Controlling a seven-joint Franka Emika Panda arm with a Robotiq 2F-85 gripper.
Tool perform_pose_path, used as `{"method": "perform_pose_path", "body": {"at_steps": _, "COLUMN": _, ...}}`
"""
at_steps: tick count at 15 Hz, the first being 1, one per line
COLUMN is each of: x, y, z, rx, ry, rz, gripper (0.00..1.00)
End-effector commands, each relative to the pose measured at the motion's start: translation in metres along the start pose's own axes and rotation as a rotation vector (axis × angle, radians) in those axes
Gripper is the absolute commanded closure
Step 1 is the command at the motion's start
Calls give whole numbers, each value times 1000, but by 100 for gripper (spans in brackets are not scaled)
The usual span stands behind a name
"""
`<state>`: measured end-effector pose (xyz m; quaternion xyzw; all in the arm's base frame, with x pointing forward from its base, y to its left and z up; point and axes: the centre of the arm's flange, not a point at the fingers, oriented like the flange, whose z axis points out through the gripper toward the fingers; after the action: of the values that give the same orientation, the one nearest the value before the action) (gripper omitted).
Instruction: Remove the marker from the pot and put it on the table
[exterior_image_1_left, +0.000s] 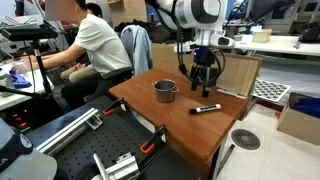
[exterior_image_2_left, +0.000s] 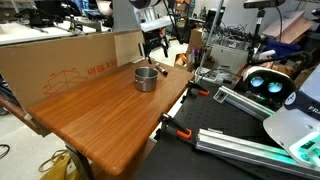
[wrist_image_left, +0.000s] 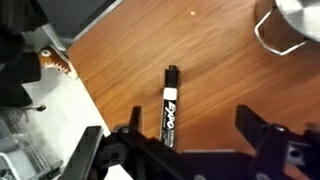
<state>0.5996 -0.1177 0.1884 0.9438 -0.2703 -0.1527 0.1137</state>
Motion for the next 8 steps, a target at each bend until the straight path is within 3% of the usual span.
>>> {"method": "perform_pose_path", "body": {"at_steps": 1, "x": -55, "y": 34, "z": -37, "rx": 85, "ry": 106, "rz": -50, "gripper": 0}}
{"method": "perform_pose_path", "body": {"at_steps": 3, "x": -78, "y": 51, "z": -54, "rx": 107, "ry": 154, "rz": -86, "gripper": 0}}
{"method": "perform_pose_path", "body": {"at_steps": 4, "x": -41, "y": 31, "z": -50, "rx": 71, "ry": 95, "rz": -42, "gripper": 0}}
{"method": "perform_pose_path", "body": {"at_steps": 8, "x": -68, "y": 44, "z": -56, "rx": 101, "ry": 128, "rz": -63, "gripper": 0}}
